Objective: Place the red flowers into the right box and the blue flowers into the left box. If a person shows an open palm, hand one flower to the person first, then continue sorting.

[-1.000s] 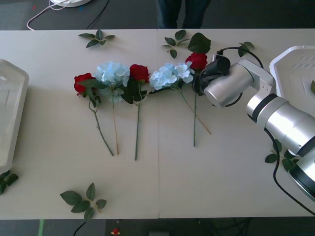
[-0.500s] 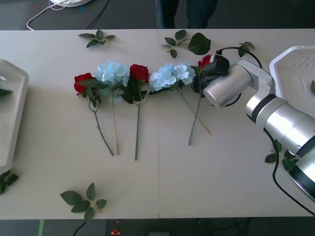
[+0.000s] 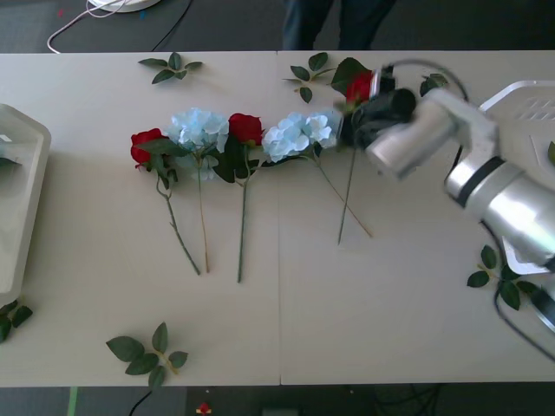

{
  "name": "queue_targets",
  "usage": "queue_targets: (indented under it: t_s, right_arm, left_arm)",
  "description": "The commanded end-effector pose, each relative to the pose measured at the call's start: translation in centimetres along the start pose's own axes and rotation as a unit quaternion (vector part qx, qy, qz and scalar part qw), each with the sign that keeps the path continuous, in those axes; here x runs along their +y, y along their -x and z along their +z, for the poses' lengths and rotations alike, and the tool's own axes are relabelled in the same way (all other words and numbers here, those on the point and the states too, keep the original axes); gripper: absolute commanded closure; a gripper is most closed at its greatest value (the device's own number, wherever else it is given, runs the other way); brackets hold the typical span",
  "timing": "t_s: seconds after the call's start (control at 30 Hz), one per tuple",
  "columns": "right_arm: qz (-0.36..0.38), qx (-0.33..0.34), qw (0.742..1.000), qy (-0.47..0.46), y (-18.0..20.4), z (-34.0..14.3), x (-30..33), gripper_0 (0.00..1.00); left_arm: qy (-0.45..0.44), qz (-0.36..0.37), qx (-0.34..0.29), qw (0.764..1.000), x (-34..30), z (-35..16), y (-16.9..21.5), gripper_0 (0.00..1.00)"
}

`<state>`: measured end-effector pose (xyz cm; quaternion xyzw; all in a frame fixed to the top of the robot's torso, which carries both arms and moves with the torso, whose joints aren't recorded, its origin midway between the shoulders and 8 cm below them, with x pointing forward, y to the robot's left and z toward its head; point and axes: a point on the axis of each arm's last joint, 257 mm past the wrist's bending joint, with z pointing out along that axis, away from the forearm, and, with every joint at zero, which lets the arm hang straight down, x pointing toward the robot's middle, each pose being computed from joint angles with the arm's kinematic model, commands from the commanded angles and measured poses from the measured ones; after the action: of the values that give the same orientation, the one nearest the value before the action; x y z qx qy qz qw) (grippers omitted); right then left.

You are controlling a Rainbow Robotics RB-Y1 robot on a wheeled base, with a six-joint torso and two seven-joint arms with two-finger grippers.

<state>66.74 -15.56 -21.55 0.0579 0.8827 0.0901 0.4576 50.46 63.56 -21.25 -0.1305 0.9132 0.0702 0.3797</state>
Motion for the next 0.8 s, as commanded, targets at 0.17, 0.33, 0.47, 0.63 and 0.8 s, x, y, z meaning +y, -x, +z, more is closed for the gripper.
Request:
queue_targets:
  t_s: [0.17, 0.33, 0.47, 0.63, 0.8]
  right_arm:
    - [-0.069, -0.145, 0.983, 0.086, 10.3, -7.5, -0.6, 1.0]
    - [-0.104, -0.257, 0.95, 0.144, 15.4, -13.8, 0.2, 1.0]
    - [-0.132, -0.326, 0.919, 0.176, 18.5, -17.9, 1.3, 1.0]
    - [-0.162, -0.402, 0.876, 0.21, 22.3, -22.2, 3.8, 1.0]
    - [-0.186, -0.453, 0.84, 0.233, 24.6, -25.3, 7.7, 1.0]
  left_arm:
    - [-0.057, 0.031, 0.01, 0.998, -2.9, -7.1, 5.0, 0.1]
    - [-0.09, 0.071, 0.004, 0.993, -8.9, -10.6, 7.0, 0.1]
    - [-0.112, 0.074, 0.009, 0.991, -14.0, -12.2, 6.8, 0.1]
    - [-0.14, 0.056, 0.015, 0.988, -20.3, -13.5, 5.4, 0.1]
    - [-0.151, 0.049, 0.009, 0.987, -24.1, -14.4, 4.4, 0.1]
